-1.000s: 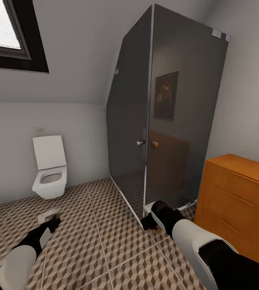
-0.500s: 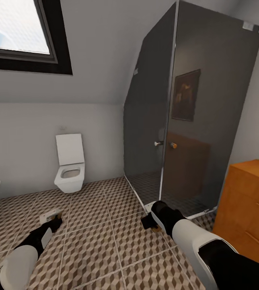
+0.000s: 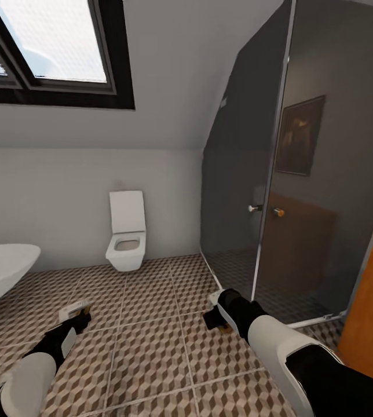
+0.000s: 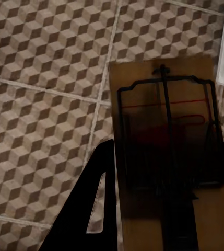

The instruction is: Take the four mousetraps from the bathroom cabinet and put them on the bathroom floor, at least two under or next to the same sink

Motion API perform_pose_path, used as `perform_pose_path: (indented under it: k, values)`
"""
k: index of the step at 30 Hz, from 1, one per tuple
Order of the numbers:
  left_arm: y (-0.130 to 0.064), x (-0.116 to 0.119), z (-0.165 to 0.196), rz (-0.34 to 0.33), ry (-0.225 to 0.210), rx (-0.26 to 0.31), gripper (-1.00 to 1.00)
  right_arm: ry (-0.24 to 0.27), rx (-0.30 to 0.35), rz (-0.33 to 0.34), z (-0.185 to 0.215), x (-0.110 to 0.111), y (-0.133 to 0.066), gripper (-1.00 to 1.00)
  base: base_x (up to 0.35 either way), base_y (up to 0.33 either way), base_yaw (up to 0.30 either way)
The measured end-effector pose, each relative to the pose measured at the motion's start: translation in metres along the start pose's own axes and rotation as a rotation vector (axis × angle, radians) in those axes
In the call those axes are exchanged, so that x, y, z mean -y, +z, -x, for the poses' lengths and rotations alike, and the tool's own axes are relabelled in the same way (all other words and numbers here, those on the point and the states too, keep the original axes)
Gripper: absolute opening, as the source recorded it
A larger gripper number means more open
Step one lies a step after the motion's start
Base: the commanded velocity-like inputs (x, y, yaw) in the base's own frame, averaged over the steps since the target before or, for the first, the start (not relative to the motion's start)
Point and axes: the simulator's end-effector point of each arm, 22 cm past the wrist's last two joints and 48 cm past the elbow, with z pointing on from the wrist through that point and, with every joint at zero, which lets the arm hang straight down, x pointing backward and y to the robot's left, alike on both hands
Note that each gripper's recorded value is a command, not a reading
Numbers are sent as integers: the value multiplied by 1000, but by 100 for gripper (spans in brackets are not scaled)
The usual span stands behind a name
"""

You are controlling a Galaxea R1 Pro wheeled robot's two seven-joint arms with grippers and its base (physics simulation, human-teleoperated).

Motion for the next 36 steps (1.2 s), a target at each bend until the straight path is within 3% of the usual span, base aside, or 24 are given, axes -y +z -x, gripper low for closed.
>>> perform_pose_path:
  k: [7,22,36]
  values:
    - [-1,5,-2,-4,26,-1,-100,0,0,0,0,0,0,-100,0,0,274]
    - [-2,11,-4,-11,27,1,-100,1,1,-1,0,0,0,-100,2,0,273]
    - [-2,8,-2,-8,28,0,-100,1,4,1,1,0,-1,-100,270,0,43]
